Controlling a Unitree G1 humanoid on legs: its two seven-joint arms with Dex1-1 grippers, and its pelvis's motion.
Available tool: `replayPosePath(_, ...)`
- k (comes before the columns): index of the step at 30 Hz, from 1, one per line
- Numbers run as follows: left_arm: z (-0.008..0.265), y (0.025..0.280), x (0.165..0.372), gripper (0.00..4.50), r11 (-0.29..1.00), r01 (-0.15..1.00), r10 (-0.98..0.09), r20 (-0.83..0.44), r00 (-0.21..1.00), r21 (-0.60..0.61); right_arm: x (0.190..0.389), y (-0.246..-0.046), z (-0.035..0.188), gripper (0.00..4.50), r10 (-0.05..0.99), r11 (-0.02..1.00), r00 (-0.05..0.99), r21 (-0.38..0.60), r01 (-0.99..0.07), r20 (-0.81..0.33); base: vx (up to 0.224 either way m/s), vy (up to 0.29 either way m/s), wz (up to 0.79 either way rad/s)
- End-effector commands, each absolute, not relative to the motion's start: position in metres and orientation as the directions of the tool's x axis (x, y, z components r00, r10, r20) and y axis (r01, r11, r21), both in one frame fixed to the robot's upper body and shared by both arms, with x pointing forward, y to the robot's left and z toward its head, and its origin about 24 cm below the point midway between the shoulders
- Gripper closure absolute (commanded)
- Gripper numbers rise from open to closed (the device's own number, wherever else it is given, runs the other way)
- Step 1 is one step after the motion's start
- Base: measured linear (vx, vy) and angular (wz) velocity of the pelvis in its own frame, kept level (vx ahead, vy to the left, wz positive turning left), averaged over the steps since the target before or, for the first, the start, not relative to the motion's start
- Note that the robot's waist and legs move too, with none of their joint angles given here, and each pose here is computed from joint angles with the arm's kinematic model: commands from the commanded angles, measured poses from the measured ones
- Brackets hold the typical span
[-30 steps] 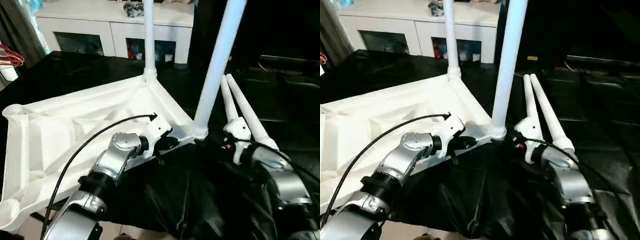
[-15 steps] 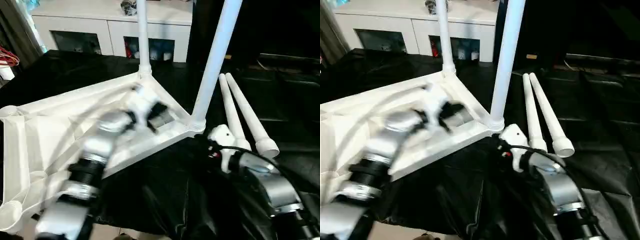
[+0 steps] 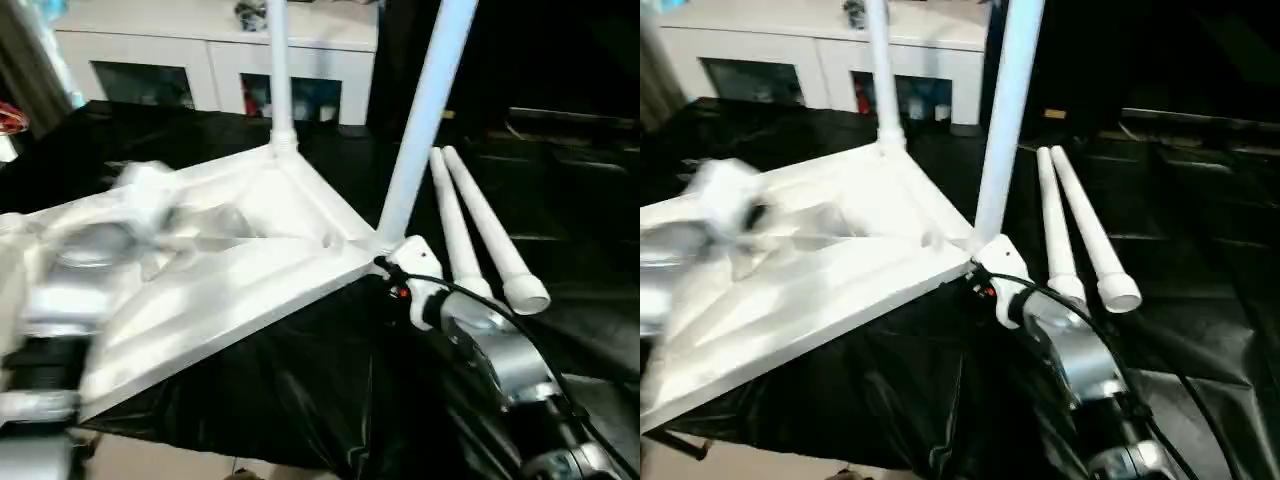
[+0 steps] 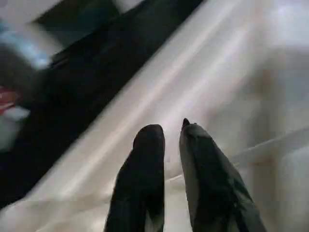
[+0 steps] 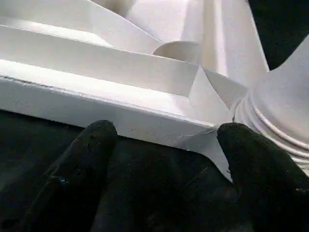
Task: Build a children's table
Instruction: Rotate leg to tighten, then rotate table base
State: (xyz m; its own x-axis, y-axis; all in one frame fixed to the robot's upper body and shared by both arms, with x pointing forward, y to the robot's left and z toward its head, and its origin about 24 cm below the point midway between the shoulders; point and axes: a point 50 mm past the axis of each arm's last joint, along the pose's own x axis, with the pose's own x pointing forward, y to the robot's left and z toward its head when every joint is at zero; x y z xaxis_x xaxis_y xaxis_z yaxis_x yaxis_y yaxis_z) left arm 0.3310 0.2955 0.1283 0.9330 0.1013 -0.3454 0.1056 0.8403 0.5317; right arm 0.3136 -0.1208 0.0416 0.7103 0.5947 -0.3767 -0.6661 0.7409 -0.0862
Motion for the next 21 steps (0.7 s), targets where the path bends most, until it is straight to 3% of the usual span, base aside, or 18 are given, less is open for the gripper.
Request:
replayPosePath(1,0.123,0.305,0.327,4.13,0.827,0.067,0.174,-0.367,0.914,0.558,0.315,-0.124,0.034,0.67,0.554,0.763,0.715,-0.083,-0.641,-0.426,0.000,0.000,0.00)
replayPosePath(4,0.115,0.316,0.319,4.47,0.814,0.085,0.209,-0.426,0.880,0.575,0.318,-0.123,0.033,0.67,0.549,0.768,0.715,-0.078,-0.636,-0.432,0.000,0.000,0.00)
replayPosePath(5,0.106,0.317,0.314,4.50,0.813,0.146,0.185,-0.488,0.853,0.564,0.318,-0.122,0.034,0.67,0.553,0.764,0.712,-0.076,-0.640,-0.433,0.000,0.000,0.00)
replayPosePath(6,0.102,0.316,0.313,4.50,0.812,0.171,0.173,-0.510,0.842,0.558,0.319,-0.122,0.034,0.96,0.554,0.763,0.710,-0.076,-0.642,-0.435,0.000,0.000,0.00)
replayPosePath(8,0.094,0.309,0.308,4.50,0.822,0.258,0.100,-0.574,0.812,0.508,0.320,-0.120,0.033,1.04,0.555,0.757,0.706,-0.083,-0.648,-0.440,0.000,0.000,0.00)
replayPosePath(9,0.084,0.299,0.303,4.50,0.816,0.365,0.013,-0.646,0.763,0.449,0.321,-0.117,0.030,1.09,0.555,0.755,0.702,-0.084,-0.651,-0.446,0.000,0.000,0.00)
replayPosePath(11,0.078,0.292,0.298,4.50,0.807,0.435,-0.046,-0.691,0.721,0.400,0.323,-0.115,0.029,1.35,0.557,0.753,0.699,-0.084,-0.653,-0.449,0.000,0.000,0.00)
replayPosePath(18,0.075,0.271,0.283,4.50,0.741,0.625,-0.243,-0.769,0.592,0.247,0.331,-0.105,0.028,1.86,0.557,0.763,0.706,-0.067,-0.643,-0.437,0.000,0.000,0.00)
replayPosePath(21,0.080,0.255,0.272,4.50,0.640,0.755,-0.398,-0.779,0.485,0.143,0.333,-0.097,0.029,2.22,0.580,0.757,0.698,-0.039,-0.652,-0.421,0.000,0.000,0.00)
